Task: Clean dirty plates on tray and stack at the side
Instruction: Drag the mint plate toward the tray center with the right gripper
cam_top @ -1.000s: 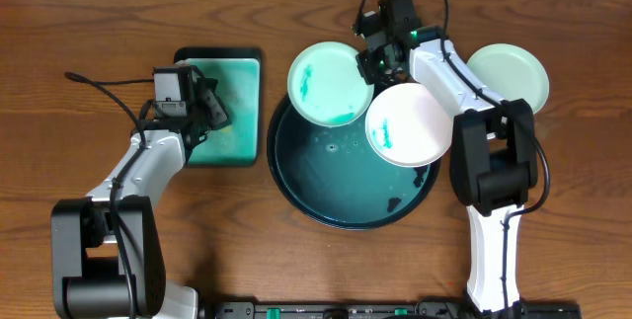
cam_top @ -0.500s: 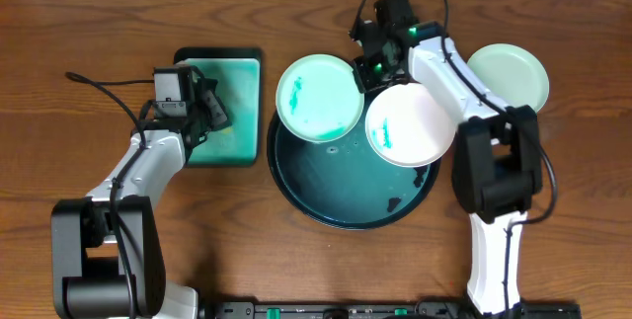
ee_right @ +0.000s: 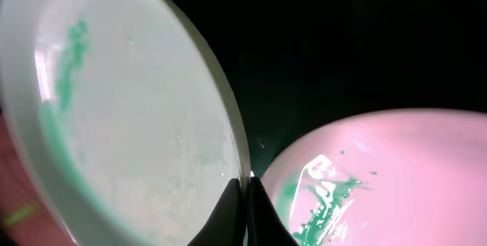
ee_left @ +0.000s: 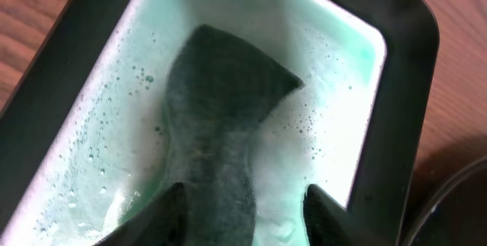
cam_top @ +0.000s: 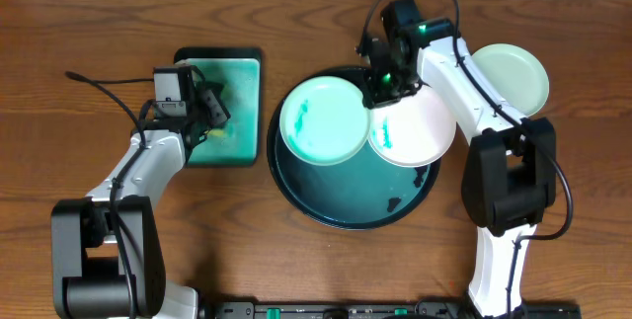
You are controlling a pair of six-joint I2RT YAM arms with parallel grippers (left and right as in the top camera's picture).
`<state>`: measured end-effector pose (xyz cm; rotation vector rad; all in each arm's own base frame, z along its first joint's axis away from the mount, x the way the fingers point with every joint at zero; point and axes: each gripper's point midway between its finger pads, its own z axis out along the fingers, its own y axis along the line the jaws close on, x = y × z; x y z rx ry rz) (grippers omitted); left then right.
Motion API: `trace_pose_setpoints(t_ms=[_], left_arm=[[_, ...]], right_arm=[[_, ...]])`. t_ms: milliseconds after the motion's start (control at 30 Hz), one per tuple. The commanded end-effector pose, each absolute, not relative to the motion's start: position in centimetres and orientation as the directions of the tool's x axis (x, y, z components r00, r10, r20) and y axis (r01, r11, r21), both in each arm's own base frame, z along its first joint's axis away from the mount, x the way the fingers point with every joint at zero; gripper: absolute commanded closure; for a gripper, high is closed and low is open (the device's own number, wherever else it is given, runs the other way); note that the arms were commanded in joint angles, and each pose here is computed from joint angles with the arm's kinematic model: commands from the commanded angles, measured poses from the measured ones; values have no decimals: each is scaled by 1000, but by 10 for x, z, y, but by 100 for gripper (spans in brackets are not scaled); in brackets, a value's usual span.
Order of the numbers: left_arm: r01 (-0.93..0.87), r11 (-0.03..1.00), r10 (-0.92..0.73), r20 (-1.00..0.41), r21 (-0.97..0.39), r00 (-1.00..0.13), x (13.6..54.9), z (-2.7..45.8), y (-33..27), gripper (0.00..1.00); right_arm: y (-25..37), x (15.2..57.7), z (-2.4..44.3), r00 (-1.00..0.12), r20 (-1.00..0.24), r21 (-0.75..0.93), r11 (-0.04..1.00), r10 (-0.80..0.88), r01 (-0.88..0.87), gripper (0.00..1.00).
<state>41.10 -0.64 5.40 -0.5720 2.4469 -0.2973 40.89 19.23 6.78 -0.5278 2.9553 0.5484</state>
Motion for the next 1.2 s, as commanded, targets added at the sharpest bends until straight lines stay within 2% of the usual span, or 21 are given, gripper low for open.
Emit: trace_pose_setpoints(t_ms=[0,167,233,333,433,567,667,700,767,933,967,1000,1067,1167], left_arm=[[-306,896,-437,-517,-322,-736,412,54,-7,44],[-293,908,-414,-528,-300,-742,412,54,-6,30],[-318,910,-414,-542,-266,-731,411,53,2,28],[-349,910,-413,-561,-224,-717,412,53,12,27],[-348,910,-414,-558,-227,-719,411,53,12,27],[-348,910,-414,-556,-227,-720,411,53,12,27],[-348,910,-414,-556,-227,-720,411,53,12,27],[-347,910,-414,-556,-228,-721,411,53,11,27],[-346,910,-415,-555,-231,-721,411,53,11,27],[-326,910,-415,-543,-256,-730,411,52,5,30],[-318,910,-415,-538,-267,-734,411,52,2,30],[-313,909,-414,-533,-274,-738,411,50,0,30],[-316,909,-415,-522,-271,-745,410,45,0,30],[-324,909,-415,-499,-262,-761,408,33,0,30]], right_arm=[[205,390,52,-934,-110,361,862,-340,-357,99],[221,375,35,-921,-102,378,841,-377,-386,99],[227,373,35,-911,-111,377,832,-396,-408,99],[235,373,34,-898,-131,352,827,-420,-438,99],[226,373,27,-901,-111,255,864,-420,-434,99],[225,368,22,-897,-97,240,865,-430,-441,99],[214,368,16,-896,-80,184,877,-437,-444,95],[208,370,14,-897,-77,149,885,-435,-442,99],[200,374,13,-899,-77,109,892,-432,-438,99],[193,377,13,-907,-74,112,901,-414,-420,99],[195,377,14,-907,-78,125,899,-413,-420,98],[198,376,14,-907,-80,143,896,-413,-421,91],[204,373,15,-902,-82,177,884,-425,-432,83],[206,367,11,-898,-70,186,878,-435,-440,80]])
